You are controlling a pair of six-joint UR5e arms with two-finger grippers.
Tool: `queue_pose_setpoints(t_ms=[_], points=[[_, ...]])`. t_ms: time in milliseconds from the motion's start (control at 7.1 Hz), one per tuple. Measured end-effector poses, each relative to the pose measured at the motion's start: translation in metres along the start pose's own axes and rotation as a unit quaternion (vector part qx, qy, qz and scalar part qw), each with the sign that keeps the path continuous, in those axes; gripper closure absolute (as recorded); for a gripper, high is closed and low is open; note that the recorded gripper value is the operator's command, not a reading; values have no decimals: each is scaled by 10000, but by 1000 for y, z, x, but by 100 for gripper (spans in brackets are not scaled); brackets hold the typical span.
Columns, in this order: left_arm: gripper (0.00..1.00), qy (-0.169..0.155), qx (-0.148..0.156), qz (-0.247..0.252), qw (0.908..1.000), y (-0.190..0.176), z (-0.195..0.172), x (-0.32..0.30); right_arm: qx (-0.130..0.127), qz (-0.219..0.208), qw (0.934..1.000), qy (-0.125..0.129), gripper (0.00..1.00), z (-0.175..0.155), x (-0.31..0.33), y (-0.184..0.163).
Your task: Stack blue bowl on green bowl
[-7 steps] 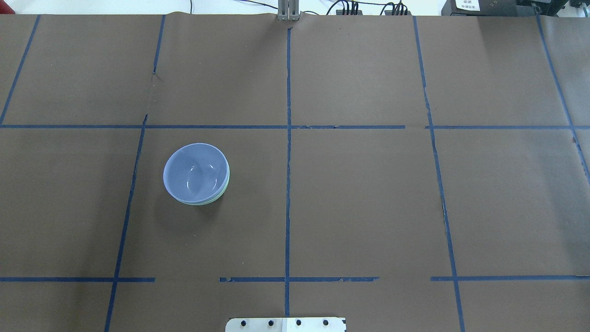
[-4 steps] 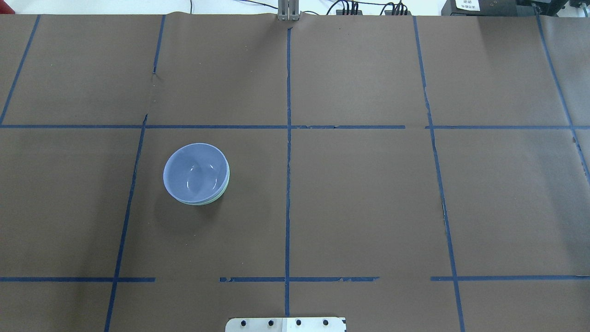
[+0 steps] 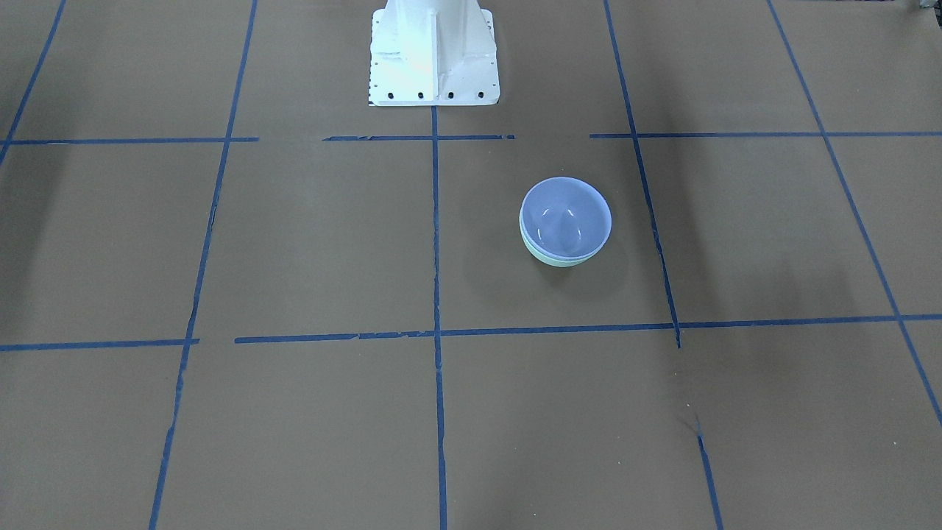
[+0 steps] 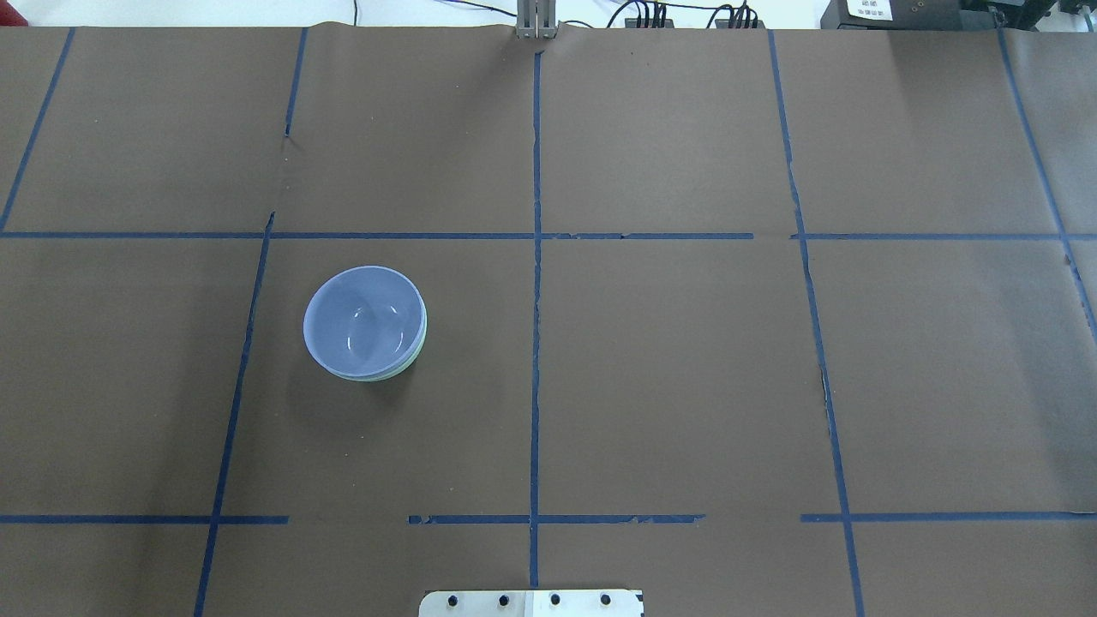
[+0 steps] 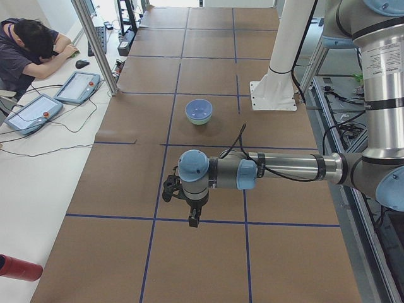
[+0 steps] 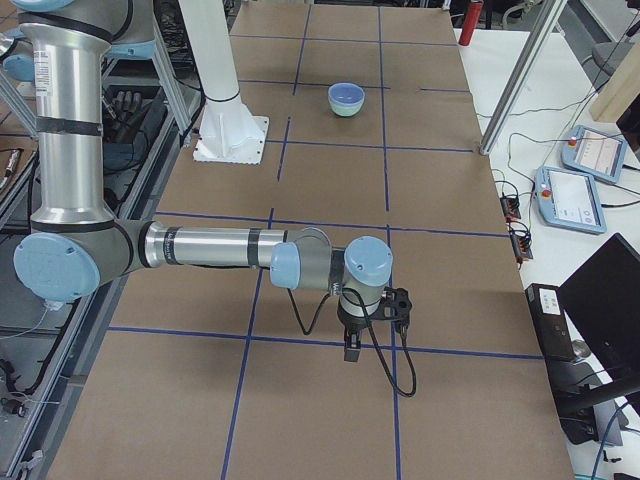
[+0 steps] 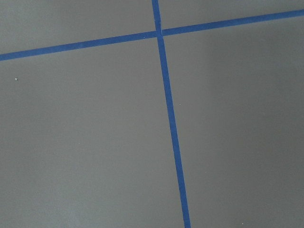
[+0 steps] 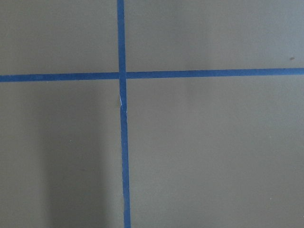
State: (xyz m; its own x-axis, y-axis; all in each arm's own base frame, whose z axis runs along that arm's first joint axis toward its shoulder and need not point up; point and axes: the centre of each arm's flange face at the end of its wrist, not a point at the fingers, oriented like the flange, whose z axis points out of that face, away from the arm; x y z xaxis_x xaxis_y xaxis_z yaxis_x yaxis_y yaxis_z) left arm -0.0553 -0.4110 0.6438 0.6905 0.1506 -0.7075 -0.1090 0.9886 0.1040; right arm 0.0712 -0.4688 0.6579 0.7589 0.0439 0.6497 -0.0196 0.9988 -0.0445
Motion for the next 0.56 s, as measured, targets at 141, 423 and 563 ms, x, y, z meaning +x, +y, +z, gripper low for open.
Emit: queue_pose_setpoints(t_ms=[141,423,563], points=[[0,2,-2,-3,10000,0,0,0,2,2,10000,0,0,0,0,0],[0,1,-9,-12,10000,1,0,-1,4,2,10000,0,0,0,0,0],[0,-8,10,-18,10000,1,-1,-1,4,5,10000,0,0,0,0,0]])
